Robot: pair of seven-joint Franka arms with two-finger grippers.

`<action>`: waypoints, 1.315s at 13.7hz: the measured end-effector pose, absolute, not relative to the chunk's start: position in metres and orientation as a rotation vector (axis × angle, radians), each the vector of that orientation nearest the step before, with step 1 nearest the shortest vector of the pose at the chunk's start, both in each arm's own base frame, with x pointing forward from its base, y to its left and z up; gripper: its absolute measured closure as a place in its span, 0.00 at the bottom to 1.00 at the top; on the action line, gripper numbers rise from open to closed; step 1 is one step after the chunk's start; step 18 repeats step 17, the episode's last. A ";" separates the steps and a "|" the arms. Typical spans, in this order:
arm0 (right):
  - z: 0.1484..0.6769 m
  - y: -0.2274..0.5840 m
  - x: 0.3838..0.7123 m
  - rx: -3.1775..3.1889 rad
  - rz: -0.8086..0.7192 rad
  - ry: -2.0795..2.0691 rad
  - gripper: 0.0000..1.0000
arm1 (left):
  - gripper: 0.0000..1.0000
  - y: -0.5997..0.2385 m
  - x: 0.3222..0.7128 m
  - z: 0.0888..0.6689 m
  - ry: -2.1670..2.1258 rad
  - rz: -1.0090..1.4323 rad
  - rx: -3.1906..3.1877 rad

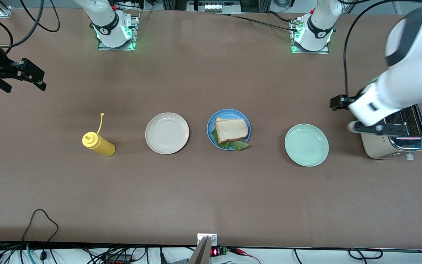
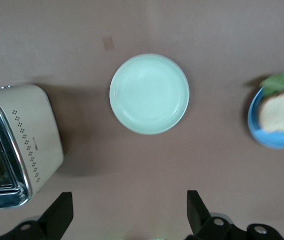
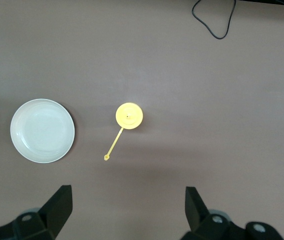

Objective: Make sandwich in blue plate with both arms

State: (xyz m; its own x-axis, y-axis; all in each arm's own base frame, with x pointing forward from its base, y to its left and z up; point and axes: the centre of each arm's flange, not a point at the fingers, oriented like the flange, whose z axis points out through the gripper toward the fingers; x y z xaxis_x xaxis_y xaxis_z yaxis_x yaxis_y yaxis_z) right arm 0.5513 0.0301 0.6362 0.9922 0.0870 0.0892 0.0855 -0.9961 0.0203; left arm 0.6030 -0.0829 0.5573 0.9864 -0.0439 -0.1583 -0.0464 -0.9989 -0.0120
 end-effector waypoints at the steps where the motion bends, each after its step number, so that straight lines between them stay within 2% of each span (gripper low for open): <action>1: 0.636 0.028 0.551 3.117 0.141 0.152 0.00 | 0.00 -0.072 0.598 0.566 0.072 0.198 -3.134; 5: 0.643 0.034 0.552 3.114 0.167 0.181 0.00 | 0.00 -0.060 0.568 0.584 0.347 0.075 -3.104; 8: 0.642 0.036 0.553 3.113 0.166 0.186 0.00 | 0.00 -0.041 0.550 0.583 0.241 0.094 -3.108; 18: 0.634 0.036 0.559 3.114 0.145 0.186 0.00 | 0.00 -0.043 0.549 0.578 0.205 0.108 -3.106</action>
